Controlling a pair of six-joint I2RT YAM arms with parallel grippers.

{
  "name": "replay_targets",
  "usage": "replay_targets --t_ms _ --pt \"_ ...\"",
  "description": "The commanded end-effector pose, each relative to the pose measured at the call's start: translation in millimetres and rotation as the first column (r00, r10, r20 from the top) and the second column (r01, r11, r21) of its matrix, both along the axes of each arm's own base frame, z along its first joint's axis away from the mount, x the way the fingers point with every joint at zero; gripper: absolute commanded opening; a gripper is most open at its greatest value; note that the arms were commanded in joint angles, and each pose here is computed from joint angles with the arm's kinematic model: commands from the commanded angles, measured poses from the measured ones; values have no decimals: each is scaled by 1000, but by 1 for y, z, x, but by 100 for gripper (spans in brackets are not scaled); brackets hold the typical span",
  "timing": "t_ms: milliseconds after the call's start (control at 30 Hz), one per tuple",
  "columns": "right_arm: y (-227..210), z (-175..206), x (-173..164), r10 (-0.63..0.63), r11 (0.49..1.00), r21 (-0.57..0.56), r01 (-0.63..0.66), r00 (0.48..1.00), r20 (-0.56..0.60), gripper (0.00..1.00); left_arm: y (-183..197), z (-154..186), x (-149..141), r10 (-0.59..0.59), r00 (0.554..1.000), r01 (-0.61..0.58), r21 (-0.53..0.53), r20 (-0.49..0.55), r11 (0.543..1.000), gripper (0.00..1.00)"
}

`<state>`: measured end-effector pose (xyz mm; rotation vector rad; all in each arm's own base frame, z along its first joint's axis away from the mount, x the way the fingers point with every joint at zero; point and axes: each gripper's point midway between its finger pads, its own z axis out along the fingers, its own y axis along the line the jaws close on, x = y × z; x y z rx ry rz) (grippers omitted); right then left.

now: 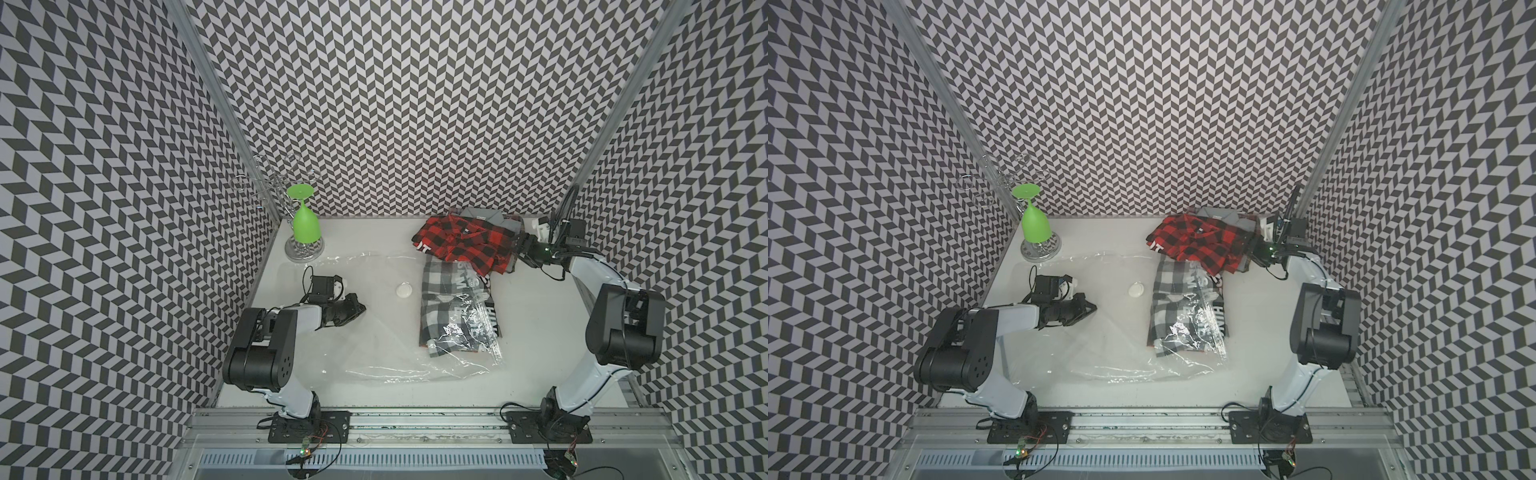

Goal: Take the shirt out of the vacuum bag
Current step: Place the shirt at the center of the board, then adjust the shirt at the center of the board.

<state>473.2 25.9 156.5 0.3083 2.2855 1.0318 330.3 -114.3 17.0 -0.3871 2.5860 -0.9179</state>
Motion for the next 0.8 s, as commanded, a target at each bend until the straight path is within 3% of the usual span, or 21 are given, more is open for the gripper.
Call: replay_targets --t_ms 0,567,767 --pt "-2 5 16 29 999 -23 -27 996 85 73 16 -56 -70 27 955 9 122 -294 993 0" --pt "32 -38 9 145 988 -54 -143 988 50 73 15 -59 -72 22 954 15 123 -300 992 0" --pt "43 -59 6 166 977 -130 -167 986 -19 70 15 -59 -72 21 953 16 120 -302 993 0"
